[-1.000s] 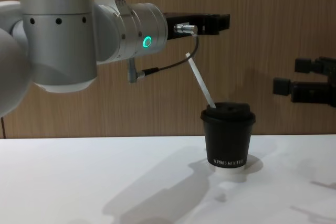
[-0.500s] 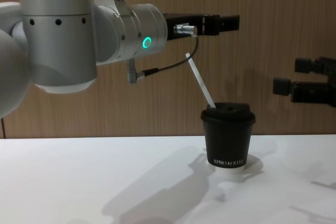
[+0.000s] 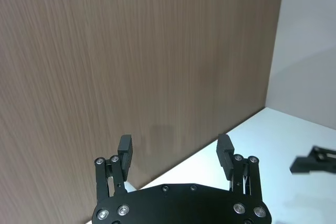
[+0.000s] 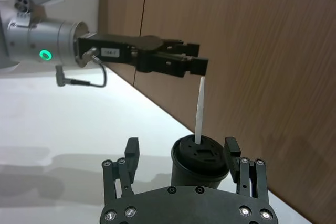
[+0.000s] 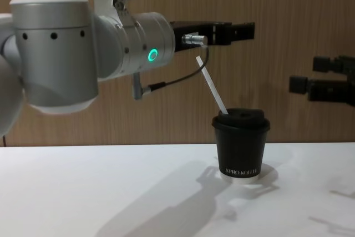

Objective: Pick up the straw with one hand, pass it to the other hand, and insert it into the cup.

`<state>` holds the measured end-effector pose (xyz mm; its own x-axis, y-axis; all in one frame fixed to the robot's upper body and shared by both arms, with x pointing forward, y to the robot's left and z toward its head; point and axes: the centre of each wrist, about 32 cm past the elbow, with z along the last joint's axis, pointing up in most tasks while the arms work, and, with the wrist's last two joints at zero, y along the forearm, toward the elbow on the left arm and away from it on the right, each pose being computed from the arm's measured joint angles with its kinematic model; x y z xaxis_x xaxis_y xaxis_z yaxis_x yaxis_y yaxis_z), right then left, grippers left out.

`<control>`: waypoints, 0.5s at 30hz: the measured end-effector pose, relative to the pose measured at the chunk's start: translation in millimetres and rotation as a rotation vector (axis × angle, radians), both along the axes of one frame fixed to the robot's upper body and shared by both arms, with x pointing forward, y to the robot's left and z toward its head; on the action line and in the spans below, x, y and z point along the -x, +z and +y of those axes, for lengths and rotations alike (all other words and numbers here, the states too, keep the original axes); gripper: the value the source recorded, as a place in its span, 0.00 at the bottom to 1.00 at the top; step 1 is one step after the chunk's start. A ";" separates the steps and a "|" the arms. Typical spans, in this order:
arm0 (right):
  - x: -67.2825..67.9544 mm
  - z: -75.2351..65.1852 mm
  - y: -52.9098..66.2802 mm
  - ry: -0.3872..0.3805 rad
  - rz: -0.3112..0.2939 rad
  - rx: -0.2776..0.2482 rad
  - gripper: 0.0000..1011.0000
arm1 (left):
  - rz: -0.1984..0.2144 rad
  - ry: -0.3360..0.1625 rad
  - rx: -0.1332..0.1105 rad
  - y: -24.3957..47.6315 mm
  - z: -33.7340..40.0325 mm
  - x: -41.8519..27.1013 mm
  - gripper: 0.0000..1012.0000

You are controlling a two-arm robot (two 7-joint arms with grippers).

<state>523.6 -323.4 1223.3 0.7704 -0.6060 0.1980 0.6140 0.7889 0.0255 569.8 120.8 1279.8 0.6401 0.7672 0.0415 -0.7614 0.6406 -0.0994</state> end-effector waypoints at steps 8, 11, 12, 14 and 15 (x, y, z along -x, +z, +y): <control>0.4 0.2 11.1 -0.034 0.009 -0.048 0.99 | 0.009 0.013 0.005 -9.9 4.2 12.6 0.99; 0.8 -0.3 15.1 -0.050 0.014 -0.064 0.99 | 0.011 0.020 0.005 -12.4 5.4 15.7 0.99; 0.9 -0.4 16.1 -0.052 0.014 -0.067 0.99 | 0.012 0.025 0.005 -14.3 6.3 18.1 0.99; 1.2 -0.8 19.6 -0.067 0.020 -0.080 0.99 | 0.011 0.029 0.006 -15.7 7.0 19.9 0.99; 1.4 -0.9 20.5 -0.070 0.021 -0.083 0.99 | 0.011 0.030 0.006 -16.4 7.4 20.9 0.99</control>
<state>522.2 -324.3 1243.8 0.7291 -0.6721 0.1289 0.6687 0.7398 0.0751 548.9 128.2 1263.4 0.6172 0.7863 0.0293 -0.7814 0.6168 -0.0946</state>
